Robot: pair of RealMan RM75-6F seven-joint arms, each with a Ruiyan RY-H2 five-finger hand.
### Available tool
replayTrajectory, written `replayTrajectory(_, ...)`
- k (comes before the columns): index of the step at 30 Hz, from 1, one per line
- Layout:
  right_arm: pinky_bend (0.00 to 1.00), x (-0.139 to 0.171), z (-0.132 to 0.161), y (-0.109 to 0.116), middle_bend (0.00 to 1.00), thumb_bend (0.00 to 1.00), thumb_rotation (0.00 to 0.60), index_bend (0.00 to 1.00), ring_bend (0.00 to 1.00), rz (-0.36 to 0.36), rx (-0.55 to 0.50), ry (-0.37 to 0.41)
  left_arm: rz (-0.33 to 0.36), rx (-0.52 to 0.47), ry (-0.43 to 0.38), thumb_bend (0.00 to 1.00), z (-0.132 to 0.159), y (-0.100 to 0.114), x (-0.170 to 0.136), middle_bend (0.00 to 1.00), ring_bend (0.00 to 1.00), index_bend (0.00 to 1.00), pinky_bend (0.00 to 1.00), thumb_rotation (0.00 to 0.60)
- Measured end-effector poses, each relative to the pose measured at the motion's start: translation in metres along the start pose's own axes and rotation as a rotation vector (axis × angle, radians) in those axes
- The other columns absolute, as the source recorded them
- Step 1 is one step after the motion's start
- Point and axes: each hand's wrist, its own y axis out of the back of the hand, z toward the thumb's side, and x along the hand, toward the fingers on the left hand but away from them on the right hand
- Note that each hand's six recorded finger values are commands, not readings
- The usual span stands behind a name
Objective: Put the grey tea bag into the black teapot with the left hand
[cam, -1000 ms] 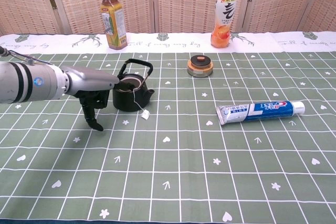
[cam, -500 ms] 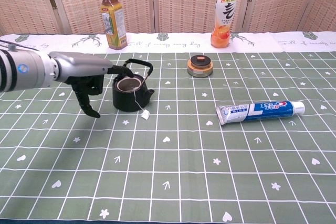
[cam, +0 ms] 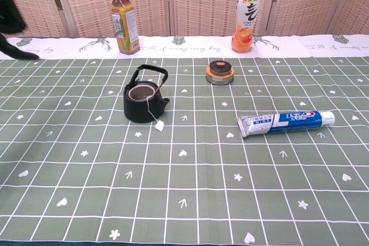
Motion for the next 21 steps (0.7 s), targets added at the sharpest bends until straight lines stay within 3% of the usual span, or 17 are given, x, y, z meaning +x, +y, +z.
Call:
replayTrajectory(2,0.00,0.001,0.002,-0.001,0.00,0.36,0.600,0.00,0.00,0.003,0.001,0.005,0.087,0.015,0.046,0.23,-0.021,0.022,-0.014,1.00,1.00,0.00,1.00,0.600)
replayTrajectory(4,0.00,0.002,0.004,-0.002,0.00,0.37,0.600,0.00,0.00,0.007,0.007,0.009,0.136,0.010,0.073,0.23,-0.034,0.032,-0.026,1.00,0.98,0.00,1.00,0.600)
replayTrajectory(6,0.00,0.002,0.006,-0.005,0.00,0.36,0.600,0.00,0.00,0.013,0.014,0.012,0.148,-0.011,0.094,0.23,-0.045,0.031,-0.039,1.00,0.92,0.00,0.99,0.600)
replayTrajectory(8,0.00,0.003,0.008,-0.008,0.00,0.36,0.600,0.00,0.00,0.022,0.022,0.017,0.126,-0.038,0.136,0.23,-0.061,0.017,-0.064,0.93,0.79,0.00,0.92,0.600)
replayTrajectory(9,0.00,0.003,0.010,-0.009,0.00,0.36,0.600,0.00,0.00,0.026,0.026,0.019,0.104,-0.042,0.158,0.23,-0.068,0.007,-0.076,0.85,0.68,0.00,0.83,0.600)
replayTrajectory(11,0.00,0.005,0.011,-0.011,0.00,0.36,0.600,0.00,0.00,0.032,0.031,0.021,0.049,-0.034,0.208,0.23,-0.081,-0.016,-0.099,0.74,0.57,0.00,0.73,0.600)
replayTrajectory(14,0.00,0.007,0.011,-0.010,0.00,0.36,0.600,0.00,0.00,0.028,0.034,0.014,0.022,0.008,0.265,0.23,-0.094,-0.040,-0.121,0.62,0.46,0.00,0.58,0.600)
replayTrajectory(17,0.00,0.008,0.011,-0.009,0.00,0.37,0.600,0.00,0.00,0.020,0.039,0.012,0.042,0.050,0.308,0.23,-0.103,-0.050,-0.137,0.43,0.26,0.00,0.38,0.600)
replayTrajectory(19,0.00,0.008,0.013,-0.010,0.00,0.36,0.600,0.00,0.00,0.020,0.041,0.015,0.046,0.070,0.319,0.23,-0.105,-0.051,-0.141,0.25,0.10,0.00,0.23,0.600)
replayTrajectory(21,0.00,0.008,0.014,-0.011,0.00,0.37,0.600,0.00,0.00,0.021,0.044,0.017,0.029,0.069,0.322,0.23,-0.105,-0.054,-0.144,0.13,0.03,0.00,0.15,0.600)
